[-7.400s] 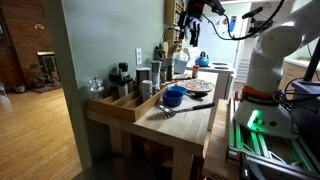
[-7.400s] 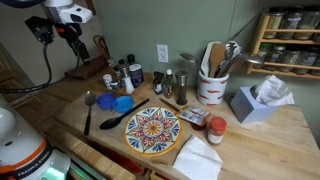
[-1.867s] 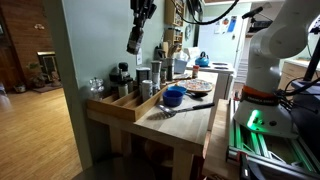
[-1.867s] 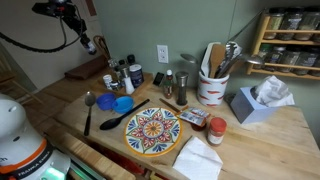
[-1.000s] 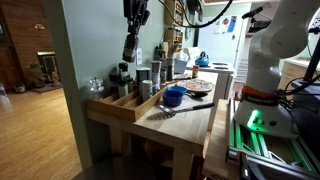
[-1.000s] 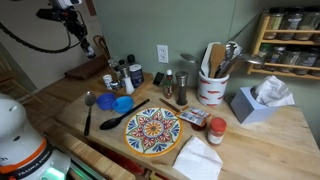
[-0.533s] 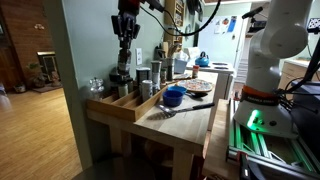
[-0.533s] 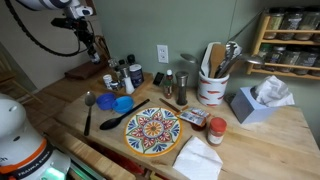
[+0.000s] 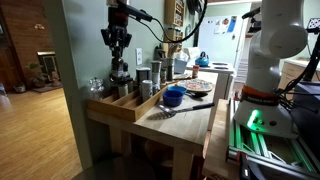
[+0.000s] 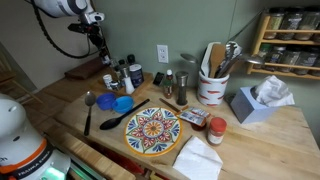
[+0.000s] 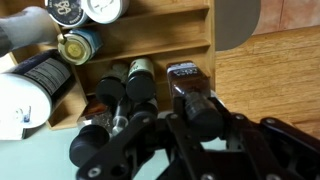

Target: Place the black sauce bottle on the tray

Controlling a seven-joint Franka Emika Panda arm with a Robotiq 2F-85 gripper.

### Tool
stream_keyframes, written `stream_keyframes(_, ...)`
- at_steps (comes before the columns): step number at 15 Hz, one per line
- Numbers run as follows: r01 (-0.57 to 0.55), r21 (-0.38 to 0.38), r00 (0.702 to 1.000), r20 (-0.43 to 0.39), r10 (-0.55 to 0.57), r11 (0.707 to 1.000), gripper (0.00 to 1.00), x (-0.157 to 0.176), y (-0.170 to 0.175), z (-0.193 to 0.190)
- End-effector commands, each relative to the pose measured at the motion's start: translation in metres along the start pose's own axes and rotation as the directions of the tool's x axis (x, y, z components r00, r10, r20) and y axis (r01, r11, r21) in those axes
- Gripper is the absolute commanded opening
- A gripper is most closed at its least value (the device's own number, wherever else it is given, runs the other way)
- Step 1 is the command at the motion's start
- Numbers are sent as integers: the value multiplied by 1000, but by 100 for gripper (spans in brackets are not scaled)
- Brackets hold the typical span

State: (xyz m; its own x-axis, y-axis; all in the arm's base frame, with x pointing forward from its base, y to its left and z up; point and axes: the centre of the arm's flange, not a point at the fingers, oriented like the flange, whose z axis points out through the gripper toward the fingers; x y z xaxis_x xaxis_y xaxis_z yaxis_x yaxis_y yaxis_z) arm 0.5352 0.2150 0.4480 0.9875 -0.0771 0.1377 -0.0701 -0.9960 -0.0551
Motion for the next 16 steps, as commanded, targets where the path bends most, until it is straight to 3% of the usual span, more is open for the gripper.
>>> stream_keyframes(1,-50,-13,999,17,51,999,8,24,-8,18)
stream_keyframes(16,-131,-36,988,73,134,991,8,26,-6,82)
